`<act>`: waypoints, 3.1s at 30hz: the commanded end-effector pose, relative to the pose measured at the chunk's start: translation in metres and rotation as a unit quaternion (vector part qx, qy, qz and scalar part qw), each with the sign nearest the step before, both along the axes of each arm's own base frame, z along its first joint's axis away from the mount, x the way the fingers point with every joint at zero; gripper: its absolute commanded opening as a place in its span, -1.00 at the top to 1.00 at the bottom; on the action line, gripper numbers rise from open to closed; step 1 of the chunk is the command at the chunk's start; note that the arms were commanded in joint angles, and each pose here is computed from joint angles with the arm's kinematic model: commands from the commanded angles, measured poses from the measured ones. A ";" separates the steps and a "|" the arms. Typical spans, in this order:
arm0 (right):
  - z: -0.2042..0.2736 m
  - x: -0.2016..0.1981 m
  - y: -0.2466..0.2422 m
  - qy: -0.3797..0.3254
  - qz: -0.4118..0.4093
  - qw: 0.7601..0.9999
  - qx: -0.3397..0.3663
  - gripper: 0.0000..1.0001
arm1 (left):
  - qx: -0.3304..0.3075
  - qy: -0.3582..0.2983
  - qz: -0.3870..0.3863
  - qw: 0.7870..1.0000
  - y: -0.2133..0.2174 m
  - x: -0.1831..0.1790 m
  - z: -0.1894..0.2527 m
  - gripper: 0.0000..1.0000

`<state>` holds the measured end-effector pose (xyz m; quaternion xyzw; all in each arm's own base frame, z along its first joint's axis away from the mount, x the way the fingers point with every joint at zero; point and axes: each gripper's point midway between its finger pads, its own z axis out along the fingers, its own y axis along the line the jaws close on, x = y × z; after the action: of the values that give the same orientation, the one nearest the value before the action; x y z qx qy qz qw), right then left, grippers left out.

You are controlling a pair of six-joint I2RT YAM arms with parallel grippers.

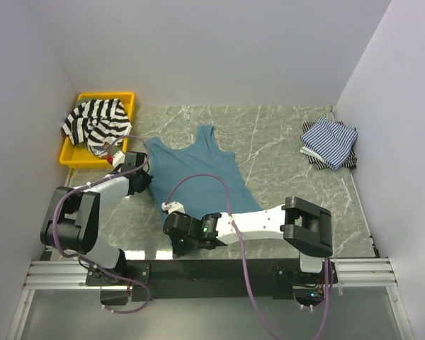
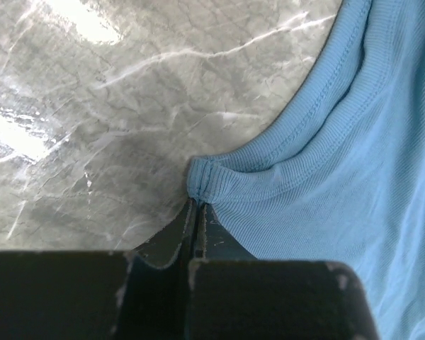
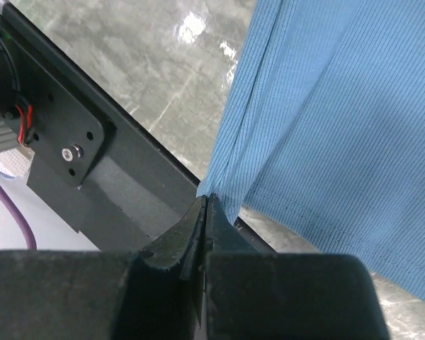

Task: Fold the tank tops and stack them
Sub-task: Fold the tank top

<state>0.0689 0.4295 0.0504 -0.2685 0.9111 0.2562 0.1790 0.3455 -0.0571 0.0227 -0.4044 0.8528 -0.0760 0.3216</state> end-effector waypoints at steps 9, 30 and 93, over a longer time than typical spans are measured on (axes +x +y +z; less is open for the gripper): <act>0.049 0.014 0.007 -0.020 -0.010 0.998 0.063 1.00 | -0.013 -0.081 -0.016 0.997 -0.016 0.045 0.060 0.99; 0.010 0.074 -0.098 0.000 -0.140 0.988 0.066 1.00 | 0.028 -0.036 -0.119 0.992 -0.141 0.106 0.050 0.99; -0.022 0.048 -0.060 -0.127 -0.089 0.981 -0.117 0.73 | -0.029 -0.053 -0.019 0.998 -0.022 0.153 0.063 0.07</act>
<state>0.1210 0.3694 0.0175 -0.2470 0.9264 0.0739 0.2744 0.4756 -0.0743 0.0537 -0.3925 0.8588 -0.0938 0.3155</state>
